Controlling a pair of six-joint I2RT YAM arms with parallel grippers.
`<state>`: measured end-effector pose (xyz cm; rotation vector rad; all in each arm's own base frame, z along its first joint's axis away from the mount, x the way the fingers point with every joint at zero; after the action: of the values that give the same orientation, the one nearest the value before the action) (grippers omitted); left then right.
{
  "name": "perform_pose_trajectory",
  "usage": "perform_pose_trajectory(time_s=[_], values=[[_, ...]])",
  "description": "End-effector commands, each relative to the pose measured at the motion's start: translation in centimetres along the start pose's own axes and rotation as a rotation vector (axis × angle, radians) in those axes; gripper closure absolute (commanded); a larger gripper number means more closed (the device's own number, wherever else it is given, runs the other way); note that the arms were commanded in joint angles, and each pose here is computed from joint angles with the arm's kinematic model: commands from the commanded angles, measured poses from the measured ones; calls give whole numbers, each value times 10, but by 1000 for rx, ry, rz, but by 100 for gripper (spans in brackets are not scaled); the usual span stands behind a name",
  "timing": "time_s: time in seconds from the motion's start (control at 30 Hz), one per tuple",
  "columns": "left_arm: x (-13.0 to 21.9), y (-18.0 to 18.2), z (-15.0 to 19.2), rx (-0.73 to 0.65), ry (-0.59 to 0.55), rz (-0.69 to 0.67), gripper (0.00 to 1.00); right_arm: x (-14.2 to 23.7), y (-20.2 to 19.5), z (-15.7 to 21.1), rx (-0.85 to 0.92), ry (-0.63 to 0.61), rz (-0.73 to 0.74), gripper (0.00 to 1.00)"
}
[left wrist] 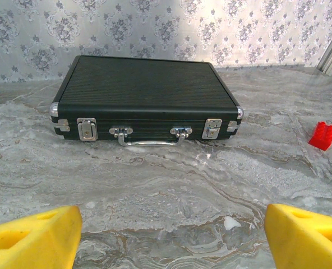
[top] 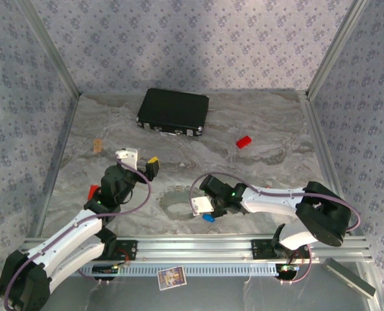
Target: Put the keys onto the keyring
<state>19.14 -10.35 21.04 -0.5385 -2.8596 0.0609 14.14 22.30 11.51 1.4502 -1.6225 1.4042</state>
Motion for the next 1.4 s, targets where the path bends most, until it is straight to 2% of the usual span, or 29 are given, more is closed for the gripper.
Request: perform_pose_trajectory(time_s=[0.0,0.3,0.6,0.97,1.37], values=[[2,0,-7,-1,-44,11,16,8,-2,-8,-11,-46,-60,92],[3,0,-7,6,-40,12,16,6,-6,-10,-94,-101,-151,94],[2,0,-8,17,-39,14,16,-4,-5,-8,-69,-44,-179,87],[1,0,-10,20,-39,12,16,2,-10,-12,-57,-87,-122,68],[3,1,-8,23,-35,1,16,7,-14,-13,-57,-103,-39,68]])
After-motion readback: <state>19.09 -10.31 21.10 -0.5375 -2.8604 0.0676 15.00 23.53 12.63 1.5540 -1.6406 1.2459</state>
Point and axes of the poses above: each hand's point on the last joint's axis, 136 mm out from that joint toward the fingers, its own x axis back along the fingers, its own y axis along the line the jaws close on, z = x × y, the point moved 10 cm from there along x, back along the fingers, and after that the axes turned 4 degrees about -x, right-handed, at the moved point
